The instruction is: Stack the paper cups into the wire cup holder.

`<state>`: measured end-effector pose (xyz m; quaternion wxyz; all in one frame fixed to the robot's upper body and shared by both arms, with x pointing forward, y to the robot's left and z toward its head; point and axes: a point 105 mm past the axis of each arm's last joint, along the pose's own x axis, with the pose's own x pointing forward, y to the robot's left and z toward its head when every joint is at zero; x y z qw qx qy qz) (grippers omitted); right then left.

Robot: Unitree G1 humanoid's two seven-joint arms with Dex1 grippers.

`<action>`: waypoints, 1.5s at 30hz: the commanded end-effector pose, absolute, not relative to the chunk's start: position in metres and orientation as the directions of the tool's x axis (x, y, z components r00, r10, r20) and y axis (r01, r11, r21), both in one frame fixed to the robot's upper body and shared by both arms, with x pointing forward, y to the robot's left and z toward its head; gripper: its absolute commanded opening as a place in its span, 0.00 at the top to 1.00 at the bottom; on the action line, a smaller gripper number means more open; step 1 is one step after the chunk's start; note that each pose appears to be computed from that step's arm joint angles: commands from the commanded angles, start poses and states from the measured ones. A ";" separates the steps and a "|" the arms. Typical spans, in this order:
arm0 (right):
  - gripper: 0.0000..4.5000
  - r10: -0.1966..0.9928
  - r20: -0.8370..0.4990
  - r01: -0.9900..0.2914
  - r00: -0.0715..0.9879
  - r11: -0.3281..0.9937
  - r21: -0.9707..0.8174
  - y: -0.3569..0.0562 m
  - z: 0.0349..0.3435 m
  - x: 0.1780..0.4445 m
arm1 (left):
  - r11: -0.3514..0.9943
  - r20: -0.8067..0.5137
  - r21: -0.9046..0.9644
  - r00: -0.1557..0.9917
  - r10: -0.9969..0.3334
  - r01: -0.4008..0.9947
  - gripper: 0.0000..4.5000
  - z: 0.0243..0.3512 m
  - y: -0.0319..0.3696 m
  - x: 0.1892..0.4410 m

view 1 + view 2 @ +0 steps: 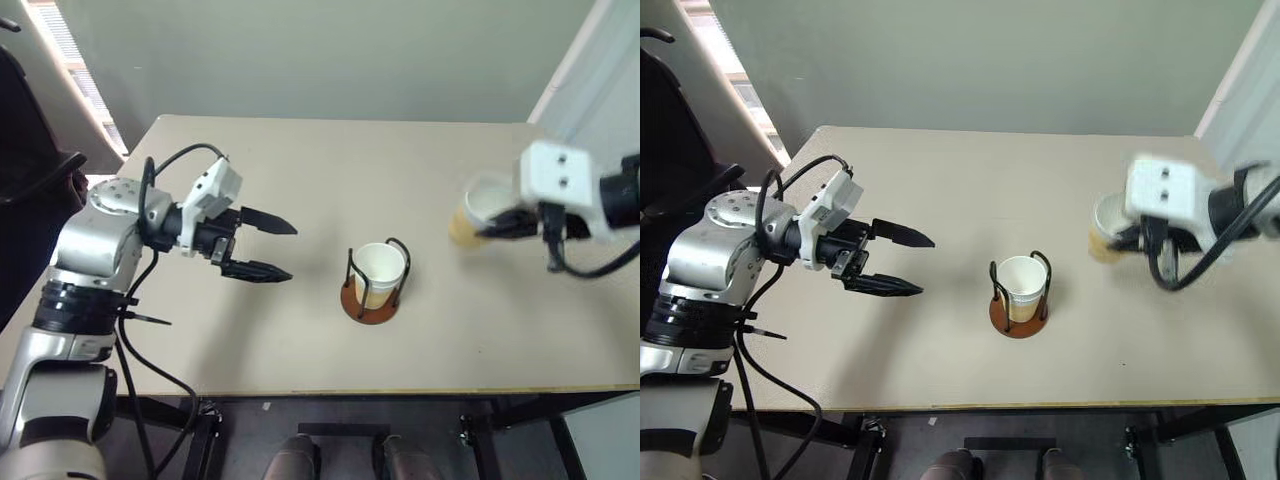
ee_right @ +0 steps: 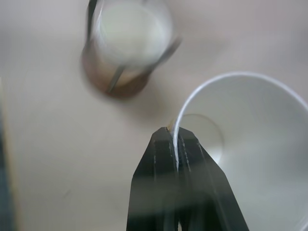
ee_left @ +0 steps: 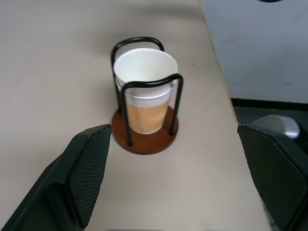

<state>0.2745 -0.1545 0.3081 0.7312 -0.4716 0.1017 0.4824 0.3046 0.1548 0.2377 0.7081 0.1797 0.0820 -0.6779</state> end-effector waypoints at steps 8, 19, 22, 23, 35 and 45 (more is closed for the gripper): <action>1.00 0.713 -0.638 -0.826 0.290 -0.151 -0.543 -0.089 0.295 0.267 | 0.003 -0.339 0.081 0.031 -0.940 0.997 0.00 0.243 0.158 0.283; 1.00 0.684 -0.697 -0.851 0.213 -0.221 -0.477 -0.080 0.254 0.272 | 0.027 -0.331 0.134 0.070 -0.941 0.991 0.00 0.258 0.160 0.283; 1.00 0.654 -0.720 -0.838 0.231 -0.242 -0.488 -0.081 0.244 0.278 | 0.022 -0.332 0.140 0.068 -0.941 0.990 0.00 0.259 0.159 0.283; 1.00 0.651 -0.722 -0.835 0.235 -0.245 -0.492 -0.080 0.243 0.279 | 0.022 -0.333 0.140 0.068 -0.941 0.990 0.00 0.259 0.158 0.283; 0.48 0.753 -0.596 -0.806 0.279 -0.154 -0.571 -0.052 0.280 0.294 | 0.018 -0.346 0.154 0.071 -0.936 0.988 0.00 0.258 0.158 0.287; 0.33 0.907 -0.252 -0.912 0.337 0.247 -0.328 -0.089 0.342 0.285 | 0.178 -0.293 0.160 0.218 -0.931 0.971 0.00 0.261 0.175 0.301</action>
